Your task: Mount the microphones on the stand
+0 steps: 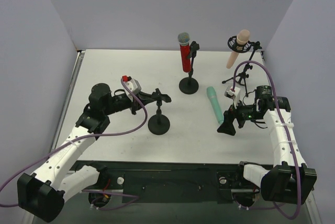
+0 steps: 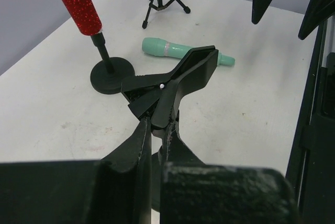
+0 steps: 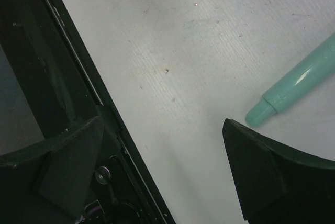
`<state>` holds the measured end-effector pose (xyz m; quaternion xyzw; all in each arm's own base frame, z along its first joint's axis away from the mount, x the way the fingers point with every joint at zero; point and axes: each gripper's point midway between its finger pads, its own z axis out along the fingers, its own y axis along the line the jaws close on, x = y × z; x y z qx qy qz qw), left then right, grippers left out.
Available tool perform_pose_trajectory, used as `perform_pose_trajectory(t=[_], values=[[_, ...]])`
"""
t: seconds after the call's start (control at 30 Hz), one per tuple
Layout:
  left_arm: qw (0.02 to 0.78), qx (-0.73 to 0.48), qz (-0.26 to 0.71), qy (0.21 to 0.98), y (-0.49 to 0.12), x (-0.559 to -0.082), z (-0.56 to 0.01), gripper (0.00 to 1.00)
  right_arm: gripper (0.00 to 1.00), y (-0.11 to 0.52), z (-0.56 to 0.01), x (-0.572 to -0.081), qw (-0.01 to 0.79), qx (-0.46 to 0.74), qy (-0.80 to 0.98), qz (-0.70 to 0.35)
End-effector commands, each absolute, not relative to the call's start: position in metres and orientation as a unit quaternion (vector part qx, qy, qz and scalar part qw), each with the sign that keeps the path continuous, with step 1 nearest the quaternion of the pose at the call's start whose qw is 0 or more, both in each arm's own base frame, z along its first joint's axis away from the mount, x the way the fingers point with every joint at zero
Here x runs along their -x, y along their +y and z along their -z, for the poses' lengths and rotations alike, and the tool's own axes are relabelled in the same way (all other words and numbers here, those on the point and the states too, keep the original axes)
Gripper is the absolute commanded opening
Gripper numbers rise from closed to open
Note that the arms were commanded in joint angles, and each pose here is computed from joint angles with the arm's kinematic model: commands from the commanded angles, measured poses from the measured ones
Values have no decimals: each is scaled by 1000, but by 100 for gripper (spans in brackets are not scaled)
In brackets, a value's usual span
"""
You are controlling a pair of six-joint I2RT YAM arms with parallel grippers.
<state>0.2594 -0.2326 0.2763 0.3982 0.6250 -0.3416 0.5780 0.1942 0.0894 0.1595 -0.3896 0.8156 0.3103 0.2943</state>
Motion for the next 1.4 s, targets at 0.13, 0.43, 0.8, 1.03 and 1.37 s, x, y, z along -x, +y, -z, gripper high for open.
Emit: perform_pose_trajectory(t=[0.13,0.43,0.8,1.03,1.37], values=[[602,-334,329,646,-232,-251,-302,0,92,95,-172,-193,303,397,802,-327],[602,-182,347,696,-224,-243,-298,0,92,95,-172,-193,300,396,803,-330],[597,-178,361,694,-224,-235,-295,47,92,94,-169,-193,296,395,805,-330],[596,-252,340,682,-213,-214,-306,82,92,94,-169,-193,294,395,806,-330],[600,-342,364,625,-191,-241,-303,84,92,95,-170,-189,290,407,800,-331]])
